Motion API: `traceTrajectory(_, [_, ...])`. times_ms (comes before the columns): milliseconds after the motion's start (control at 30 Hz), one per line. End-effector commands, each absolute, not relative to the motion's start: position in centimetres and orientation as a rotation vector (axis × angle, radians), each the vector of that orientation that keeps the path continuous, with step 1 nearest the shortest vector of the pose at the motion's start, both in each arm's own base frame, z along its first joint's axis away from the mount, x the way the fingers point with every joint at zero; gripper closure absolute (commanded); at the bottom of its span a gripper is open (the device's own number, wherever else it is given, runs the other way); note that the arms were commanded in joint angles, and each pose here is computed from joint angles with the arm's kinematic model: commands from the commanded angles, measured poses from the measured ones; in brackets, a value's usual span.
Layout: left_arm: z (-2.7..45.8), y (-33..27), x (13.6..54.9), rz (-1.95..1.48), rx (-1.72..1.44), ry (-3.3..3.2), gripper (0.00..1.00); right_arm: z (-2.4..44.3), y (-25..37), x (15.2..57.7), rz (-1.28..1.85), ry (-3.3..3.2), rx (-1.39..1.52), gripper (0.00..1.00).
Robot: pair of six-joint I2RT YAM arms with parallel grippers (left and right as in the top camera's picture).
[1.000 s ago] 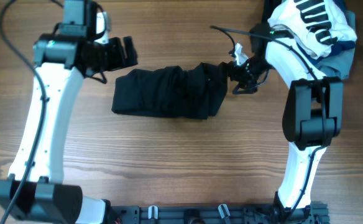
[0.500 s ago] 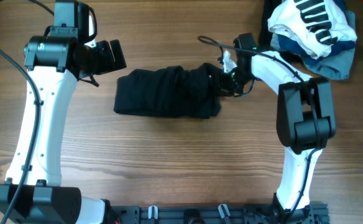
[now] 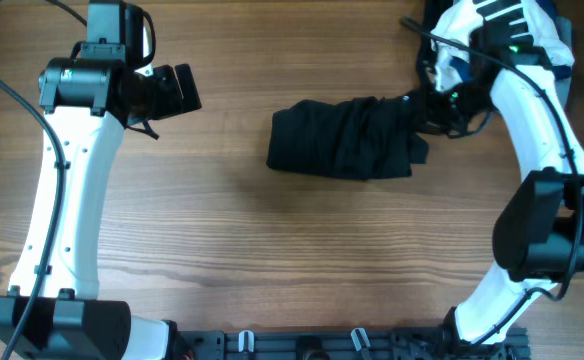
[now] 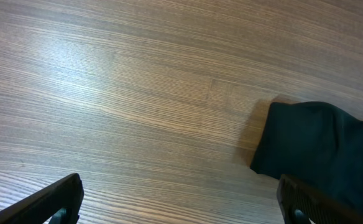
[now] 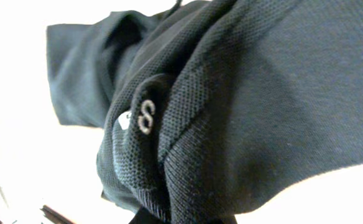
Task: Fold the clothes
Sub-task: 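Grasp the folded garment with the right gripper and lift it, then carry the folded garment with the right gripper onto the top-right stack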
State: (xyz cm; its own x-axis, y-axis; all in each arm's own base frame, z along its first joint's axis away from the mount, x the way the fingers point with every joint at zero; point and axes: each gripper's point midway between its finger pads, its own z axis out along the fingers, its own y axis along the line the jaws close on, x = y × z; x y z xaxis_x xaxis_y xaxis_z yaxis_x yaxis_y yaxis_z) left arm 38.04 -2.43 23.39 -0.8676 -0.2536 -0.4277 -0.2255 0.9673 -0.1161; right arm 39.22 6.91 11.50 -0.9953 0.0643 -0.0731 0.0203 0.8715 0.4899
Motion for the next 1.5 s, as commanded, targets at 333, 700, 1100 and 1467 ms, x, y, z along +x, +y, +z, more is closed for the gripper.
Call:
traceTrajectory(333, [22.3,-2.1,37.8,-0.062,-0.365,2.69,0.0,12.5,25.9,41.0,0.568,2.741,-0.427,0.75])
traceTrajectory(700, [21.7,-2.1,38.1,-0.06,-0.366,2.694,0.0,11.5,32.6,39.2,1.01,2.647,-0.671,0.14])
traceTrajectory(1100, [20.6,-2.6,38.5,-0.09,-0.361,2.726,0.0,20.0,22.4,43.4,0.817,2.644,-0.269,0.0])
traceTrajectory(1467, [19.3,4.5,39.0,-0.013,-0.611,2.701,0.0,9.8,24.6,35.6,0.728,2.905,-0.486,0.08])
